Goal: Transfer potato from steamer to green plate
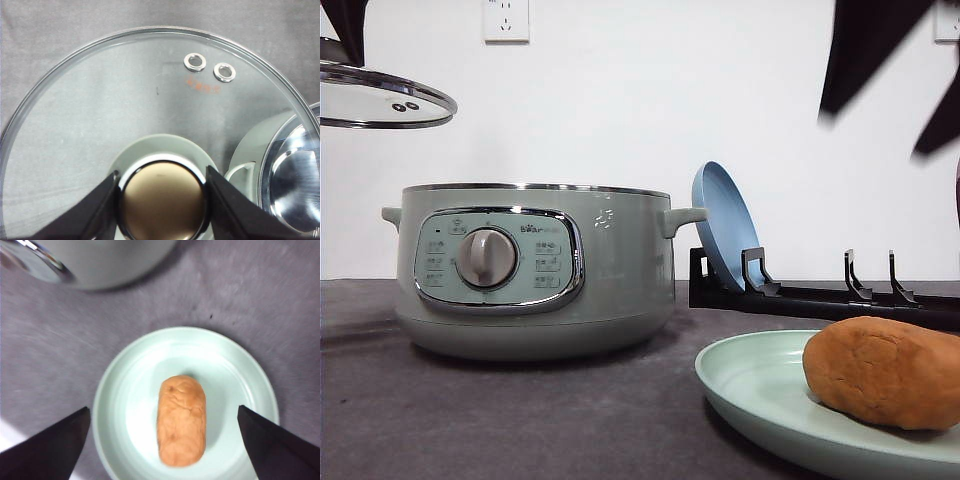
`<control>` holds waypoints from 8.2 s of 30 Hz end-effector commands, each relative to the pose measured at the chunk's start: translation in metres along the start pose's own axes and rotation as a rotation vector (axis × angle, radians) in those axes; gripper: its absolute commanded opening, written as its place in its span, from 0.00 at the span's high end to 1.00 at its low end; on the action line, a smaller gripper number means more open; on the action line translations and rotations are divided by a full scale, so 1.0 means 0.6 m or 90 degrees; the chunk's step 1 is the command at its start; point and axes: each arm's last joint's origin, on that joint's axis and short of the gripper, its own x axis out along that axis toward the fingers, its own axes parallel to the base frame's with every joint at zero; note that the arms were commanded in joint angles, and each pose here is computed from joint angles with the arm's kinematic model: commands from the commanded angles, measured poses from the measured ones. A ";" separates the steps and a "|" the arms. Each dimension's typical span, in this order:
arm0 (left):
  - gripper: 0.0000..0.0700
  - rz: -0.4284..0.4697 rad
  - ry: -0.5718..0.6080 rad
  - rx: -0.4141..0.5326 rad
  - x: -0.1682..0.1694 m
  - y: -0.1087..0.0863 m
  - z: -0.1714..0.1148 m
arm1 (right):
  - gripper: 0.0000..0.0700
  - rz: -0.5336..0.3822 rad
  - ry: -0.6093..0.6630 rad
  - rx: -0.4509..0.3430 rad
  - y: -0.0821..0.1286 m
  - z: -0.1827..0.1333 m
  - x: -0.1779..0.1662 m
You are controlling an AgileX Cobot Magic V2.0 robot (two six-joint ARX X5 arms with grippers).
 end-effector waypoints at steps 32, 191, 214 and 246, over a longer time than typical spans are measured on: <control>1.00 -0.026 -0.059 0.003 -0.031 -0.010 0.011 | 0.01 0.042 -0.299 0.020 0.022 -0.059 -0.276; 1.00 -0.182 0.092 0.298 0.136 -0.342 -0.036 | 0.01 0.010 -0.322 0.017 0.021 -0.056 -0.278; 1.00 -0.185 0.074 0.293 0.104 -0.333 -0.034 | 0.01 0.011 -0.321 0.019 0.021 -0.056 -0.278; 0.96 -0.175 0.148 0.282 0.133 -0.336 -0.050 | 0.01 0.010 -0.322 0.017 0.021 -0.056 -0.278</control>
